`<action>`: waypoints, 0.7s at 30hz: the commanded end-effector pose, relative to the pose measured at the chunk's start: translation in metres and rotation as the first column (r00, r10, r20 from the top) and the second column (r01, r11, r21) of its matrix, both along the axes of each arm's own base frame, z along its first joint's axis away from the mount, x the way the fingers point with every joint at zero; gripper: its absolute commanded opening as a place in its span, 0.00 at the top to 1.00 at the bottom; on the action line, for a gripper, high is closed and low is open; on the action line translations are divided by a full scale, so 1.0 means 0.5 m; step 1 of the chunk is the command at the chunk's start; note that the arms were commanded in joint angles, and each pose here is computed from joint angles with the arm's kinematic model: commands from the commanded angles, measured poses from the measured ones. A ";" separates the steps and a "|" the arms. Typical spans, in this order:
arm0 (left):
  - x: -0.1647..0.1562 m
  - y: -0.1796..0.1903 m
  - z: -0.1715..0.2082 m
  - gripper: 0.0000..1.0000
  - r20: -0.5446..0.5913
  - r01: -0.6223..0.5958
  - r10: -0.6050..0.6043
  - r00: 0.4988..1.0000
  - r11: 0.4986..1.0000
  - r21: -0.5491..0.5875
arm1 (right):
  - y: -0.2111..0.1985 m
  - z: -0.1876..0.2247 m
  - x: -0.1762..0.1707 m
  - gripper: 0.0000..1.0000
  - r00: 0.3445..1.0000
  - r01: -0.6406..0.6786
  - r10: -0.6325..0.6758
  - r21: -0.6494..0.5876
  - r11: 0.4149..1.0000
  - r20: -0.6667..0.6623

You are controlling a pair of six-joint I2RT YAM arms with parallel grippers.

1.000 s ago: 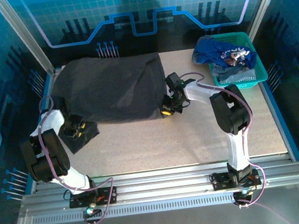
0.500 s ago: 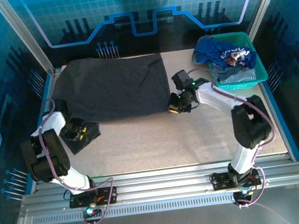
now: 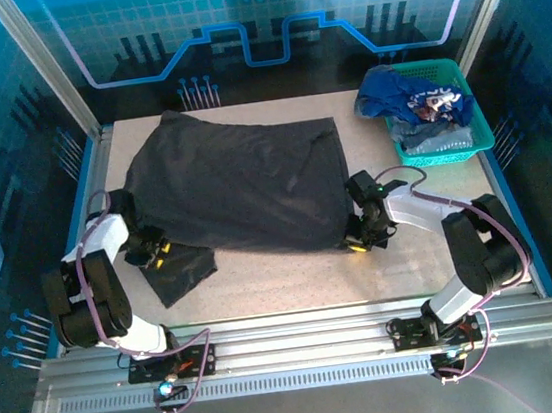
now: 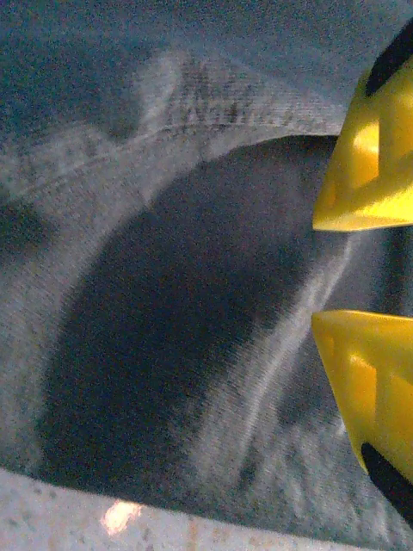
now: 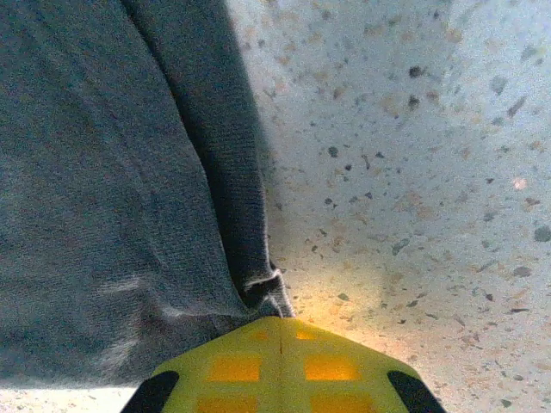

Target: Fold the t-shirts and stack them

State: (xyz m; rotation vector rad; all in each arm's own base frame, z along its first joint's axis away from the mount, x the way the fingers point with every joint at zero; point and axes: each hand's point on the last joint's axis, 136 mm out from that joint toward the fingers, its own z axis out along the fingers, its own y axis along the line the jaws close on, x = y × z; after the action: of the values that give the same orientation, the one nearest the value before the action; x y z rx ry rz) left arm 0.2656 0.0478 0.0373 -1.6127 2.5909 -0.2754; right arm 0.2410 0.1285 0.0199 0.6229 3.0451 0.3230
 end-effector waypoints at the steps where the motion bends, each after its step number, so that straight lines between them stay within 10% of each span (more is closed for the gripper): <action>1: -0.036 -0.010 0.028 0.64 -0.031 0.017 -0.017 0.999 1.000 0.005 | -0.036 0.027 0.020 1.00 0.999 0.022 -0.021 -0.034 0.999 0.044; 6: -0.079 -0.011 0.030 0.48 -0.063 0.037 -0.035 0.997 0.999 0.030 | -0.107 0.047 0.022 1.00 0.997 0.073 -0.070 -0.079 0.994 0.038; 19: -0.083 -0.038 0.020 0.68 -0.045 0.009 -0.010 0.999 1.000 -0.010 | -0.140 0.003 -0.095 1.00 0.984 0.109 -0.125 -0.126 0.986 -0.126; 21: -0.090 -0.036 0.024 0.68 -0.052 0.012 -0.012 0.999 1.000 0.005 | -0.158 0.020 -0.097 0.83 0.982 0.123 -0.146 -0.175 0.977 -0.122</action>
State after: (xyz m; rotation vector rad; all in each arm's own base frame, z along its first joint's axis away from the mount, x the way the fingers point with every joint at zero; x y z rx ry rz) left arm 0.2274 0.0339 0.0435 -1.6137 2.6349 -0.2346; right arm 0.2061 0.0644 0.0232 0.8131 3.0675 0.1645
